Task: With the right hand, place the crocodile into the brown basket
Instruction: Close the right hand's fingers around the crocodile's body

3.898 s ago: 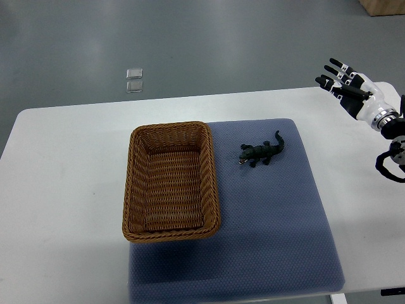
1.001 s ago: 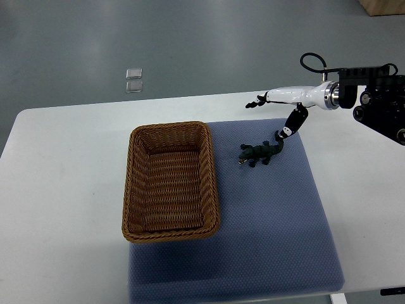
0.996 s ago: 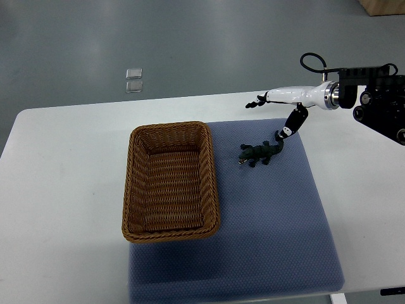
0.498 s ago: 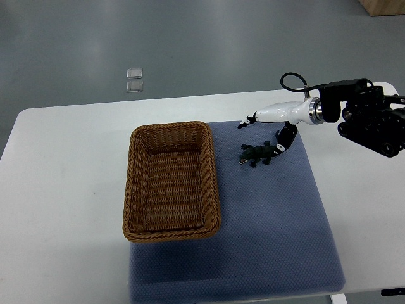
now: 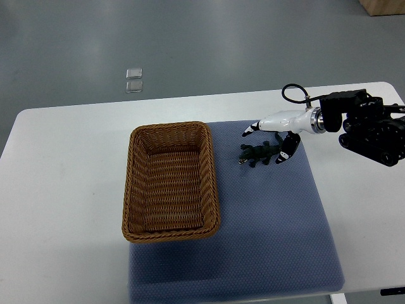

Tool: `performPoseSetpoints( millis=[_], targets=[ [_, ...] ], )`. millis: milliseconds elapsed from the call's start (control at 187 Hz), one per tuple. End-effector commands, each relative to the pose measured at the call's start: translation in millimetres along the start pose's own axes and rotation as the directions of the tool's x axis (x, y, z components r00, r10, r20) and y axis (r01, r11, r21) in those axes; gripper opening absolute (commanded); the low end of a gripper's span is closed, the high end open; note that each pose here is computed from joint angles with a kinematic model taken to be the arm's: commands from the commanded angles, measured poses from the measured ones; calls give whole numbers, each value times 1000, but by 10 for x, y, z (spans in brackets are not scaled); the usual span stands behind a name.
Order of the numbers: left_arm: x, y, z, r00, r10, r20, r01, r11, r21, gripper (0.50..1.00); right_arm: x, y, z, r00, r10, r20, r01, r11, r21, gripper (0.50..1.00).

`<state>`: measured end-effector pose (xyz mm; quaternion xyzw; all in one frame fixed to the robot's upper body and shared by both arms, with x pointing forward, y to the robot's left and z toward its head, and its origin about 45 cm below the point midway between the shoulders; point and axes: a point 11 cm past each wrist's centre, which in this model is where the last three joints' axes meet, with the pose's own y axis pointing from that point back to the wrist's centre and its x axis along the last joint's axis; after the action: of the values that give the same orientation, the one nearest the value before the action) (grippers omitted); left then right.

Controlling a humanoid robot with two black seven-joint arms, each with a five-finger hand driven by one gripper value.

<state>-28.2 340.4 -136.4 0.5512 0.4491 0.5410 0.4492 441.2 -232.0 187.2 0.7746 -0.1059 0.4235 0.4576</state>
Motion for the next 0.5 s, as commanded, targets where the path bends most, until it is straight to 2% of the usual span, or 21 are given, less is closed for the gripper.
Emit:
performPoseSetpoints(
  millis=[0,493],
  targets=[
    [3,0,-1,1000,1,0,-1,1000,0,1000,-50,-25,-12,1000,0,-16,0,1000,2,919],
    [3,0,-3,1000,1,0,-1,1000,1,1000,-120,-49,-28,1000,-11,-24,12,1000,7,915]
  ],
)
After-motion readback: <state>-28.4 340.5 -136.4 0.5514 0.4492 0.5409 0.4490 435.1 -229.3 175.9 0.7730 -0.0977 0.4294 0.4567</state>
